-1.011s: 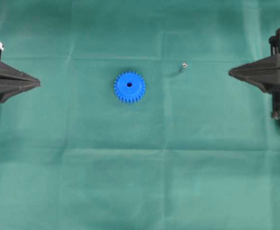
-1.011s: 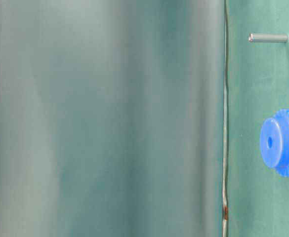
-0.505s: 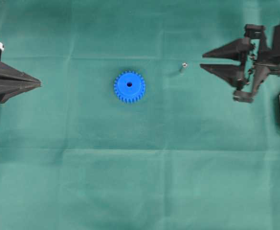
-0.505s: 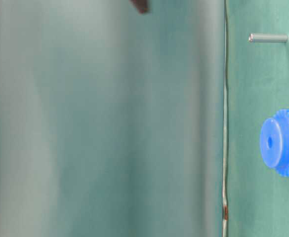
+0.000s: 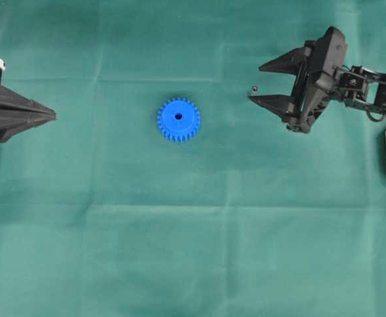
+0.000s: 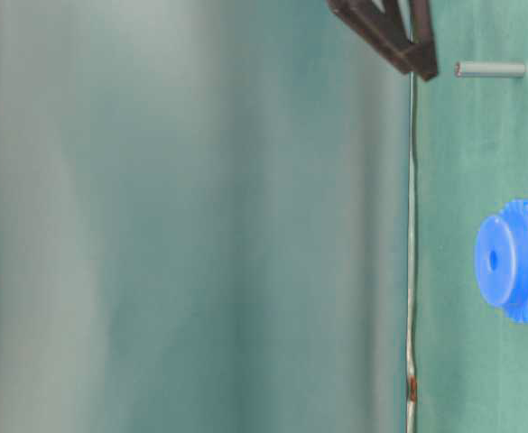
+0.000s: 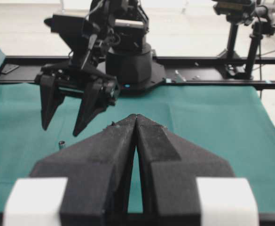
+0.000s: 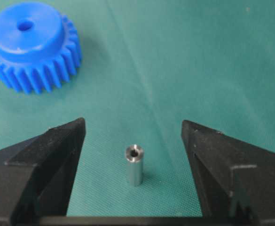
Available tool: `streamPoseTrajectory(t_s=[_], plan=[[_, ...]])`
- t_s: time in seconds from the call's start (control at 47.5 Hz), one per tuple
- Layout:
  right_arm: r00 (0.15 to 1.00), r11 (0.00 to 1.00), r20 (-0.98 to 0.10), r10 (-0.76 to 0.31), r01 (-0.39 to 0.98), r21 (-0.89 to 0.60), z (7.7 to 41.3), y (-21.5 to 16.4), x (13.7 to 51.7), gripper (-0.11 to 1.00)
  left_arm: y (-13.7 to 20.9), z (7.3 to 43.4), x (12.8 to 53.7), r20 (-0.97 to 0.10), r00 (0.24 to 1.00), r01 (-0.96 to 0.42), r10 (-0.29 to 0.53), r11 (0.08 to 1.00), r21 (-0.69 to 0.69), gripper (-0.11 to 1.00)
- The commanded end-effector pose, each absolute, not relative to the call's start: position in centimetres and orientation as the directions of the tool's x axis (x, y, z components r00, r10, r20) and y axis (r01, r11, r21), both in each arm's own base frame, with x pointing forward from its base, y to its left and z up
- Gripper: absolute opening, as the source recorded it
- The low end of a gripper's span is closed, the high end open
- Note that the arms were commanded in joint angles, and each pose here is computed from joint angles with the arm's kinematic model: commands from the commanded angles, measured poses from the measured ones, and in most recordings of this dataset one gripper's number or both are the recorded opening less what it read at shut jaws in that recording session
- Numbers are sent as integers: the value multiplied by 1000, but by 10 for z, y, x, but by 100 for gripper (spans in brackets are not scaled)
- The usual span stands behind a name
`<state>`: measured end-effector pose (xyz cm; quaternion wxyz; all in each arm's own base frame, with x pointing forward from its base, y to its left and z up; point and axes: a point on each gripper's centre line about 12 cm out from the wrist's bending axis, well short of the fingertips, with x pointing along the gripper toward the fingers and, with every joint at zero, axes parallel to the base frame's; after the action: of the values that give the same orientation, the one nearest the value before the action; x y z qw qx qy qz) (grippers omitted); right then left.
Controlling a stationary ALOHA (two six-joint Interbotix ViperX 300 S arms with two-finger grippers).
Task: Insert the shaft placed at a random location into the center hole of the medium gear at another random location.
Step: 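Move the right gripper left toward the silver shaft and lower it, then close the right gripper on the silver shaft and lift it upright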
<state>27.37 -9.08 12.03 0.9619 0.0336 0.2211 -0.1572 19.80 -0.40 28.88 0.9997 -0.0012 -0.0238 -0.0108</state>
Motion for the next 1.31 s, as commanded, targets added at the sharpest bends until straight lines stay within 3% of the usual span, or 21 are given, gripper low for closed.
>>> streamPoseTrajectory(t_s=[0.0,0.547,0.674,0.842,0.884,1.284], plan=[[860,942,-407,-307,335,-3,123,-97,280,83,-5,300,200,74,997,25,-25,1000,-2,0],[834,939,-458,-308,345,-2,103,-101,285,80,-5,297,200,54,998,25,-25,1000,-2,0],[829,939,-469,-306,345,-2,102,-101,284,64,-5,296,200,48,999,25,-25,1000,-2,0],[818,942,-494,-295,335,-8,99,-100,283,20,-4,296,200,43,999,23,-23,1000,-2,0],[818,943,-494,-293,333,-9,99,-99,283,14,-4,296,200,46,999,23,-23,1000,-2,0],[821,943,-490,-294,333,-7,101,-99,284,14,-5,295,200,40,999,25,-25,1000,-3,0]])
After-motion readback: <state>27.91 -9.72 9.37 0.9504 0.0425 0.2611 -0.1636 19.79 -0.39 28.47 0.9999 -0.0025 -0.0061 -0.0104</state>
